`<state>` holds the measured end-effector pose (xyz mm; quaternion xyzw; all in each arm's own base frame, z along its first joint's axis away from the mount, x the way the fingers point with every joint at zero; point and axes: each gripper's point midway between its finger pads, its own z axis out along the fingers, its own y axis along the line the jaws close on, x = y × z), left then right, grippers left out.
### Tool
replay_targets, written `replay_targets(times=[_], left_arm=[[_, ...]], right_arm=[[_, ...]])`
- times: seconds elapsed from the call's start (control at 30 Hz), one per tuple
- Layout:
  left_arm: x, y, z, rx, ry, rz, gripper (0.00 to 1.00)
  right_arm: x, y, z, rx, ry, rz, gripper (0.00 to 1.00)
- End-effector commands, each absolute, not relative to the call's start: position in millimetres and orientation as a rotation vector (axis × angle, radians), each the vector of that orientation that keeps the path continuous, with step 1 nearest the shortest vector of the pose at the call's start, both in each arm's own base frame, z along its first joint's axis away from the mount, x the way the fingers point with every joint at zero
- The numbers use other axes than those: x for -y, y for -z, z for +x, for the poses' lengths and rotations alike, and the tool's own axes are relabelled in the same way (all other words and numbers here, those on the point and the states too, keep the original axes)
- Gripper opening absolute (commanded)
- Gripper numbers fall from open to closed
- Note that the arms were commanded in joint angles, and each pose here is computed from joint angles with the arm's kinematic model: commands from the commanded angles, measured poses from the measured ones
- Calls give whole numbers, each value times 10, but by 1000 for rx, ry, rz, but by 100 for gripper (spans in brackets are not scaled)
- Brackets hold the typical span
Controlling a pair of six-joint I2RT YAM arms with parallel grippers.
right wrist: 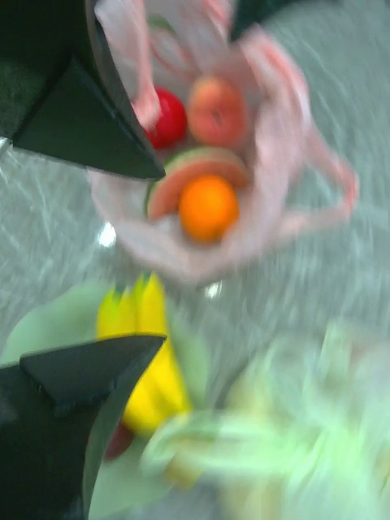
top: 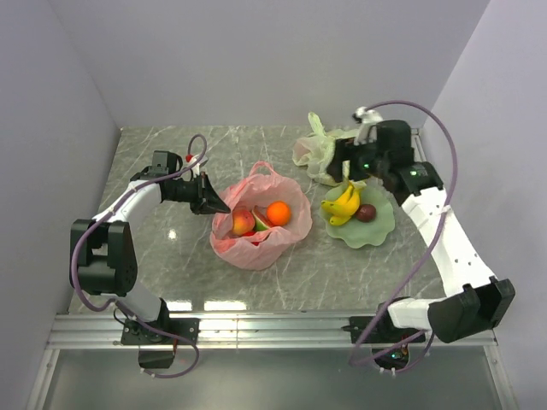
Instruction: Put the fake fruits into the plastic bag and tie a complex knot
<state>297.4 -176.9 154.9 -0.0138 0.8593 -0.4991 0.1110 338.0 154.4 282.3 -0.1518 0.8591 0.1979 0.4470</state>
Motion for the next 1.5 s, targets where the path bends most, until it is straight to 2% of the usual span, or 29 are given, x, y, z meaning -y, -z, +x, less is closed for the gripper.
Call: replay_targets(times=[0.0, 0.17, 0.27, 0.43, 0.47, 0.53, 0.6, 0.87, 1.03, 1.2, 1.47], left_arm=[[1752, -1698, 3039, -2460, 1440, 25, 1], [1752, -1699, 3051, -2462, 1440, 26, 1], [1752, -1697, 3049, -2462, 1441, 24, 1], [1747, -1696, 3043, -2464, 1435, 35, 1], [1746, -1688, 3043, -2467, 1434, 35, 1], [1749, -1675, 3056, -2472, 1439, 26, 1], [1753, -1660, 3064, -2476, 1446, 18, 0], [1758, -1631, 3089, -2484, 1454, 14, 1], [1758, -1607, 3058, -2483, 1457, 20, 1], [1752, -1590, 3045, -2490, 1452, 23, 0], [1754, -1583, 3057, -2493, 1456, 20, 1]], right_arm=[[-1004, -2390, 3394, -2298, -349, -220, 74], [-358, -2092, 3559, -2326, -230, -39, 71], [-150, -1910, 3618, -2333, -272, 35, 71], [-168, -1648, 3585, -2295, -430, -32, 70], [-155, -1635, 3617, -2274, -419, -65, 68], [-156, -1539, 3622, -2283, -425, -78, 57], [-149, -1429, 3675, -2304, -432, -76, 52], [-90, -1160, 4056, -2311, -368, -28, 52], [-224, -1136, 4221, -2303, -425, -30, 54], [-352, -1106, 4275, -2307, -474, -32, 60], [-396, -923, 4321, -2334, -495, -9, 60]])
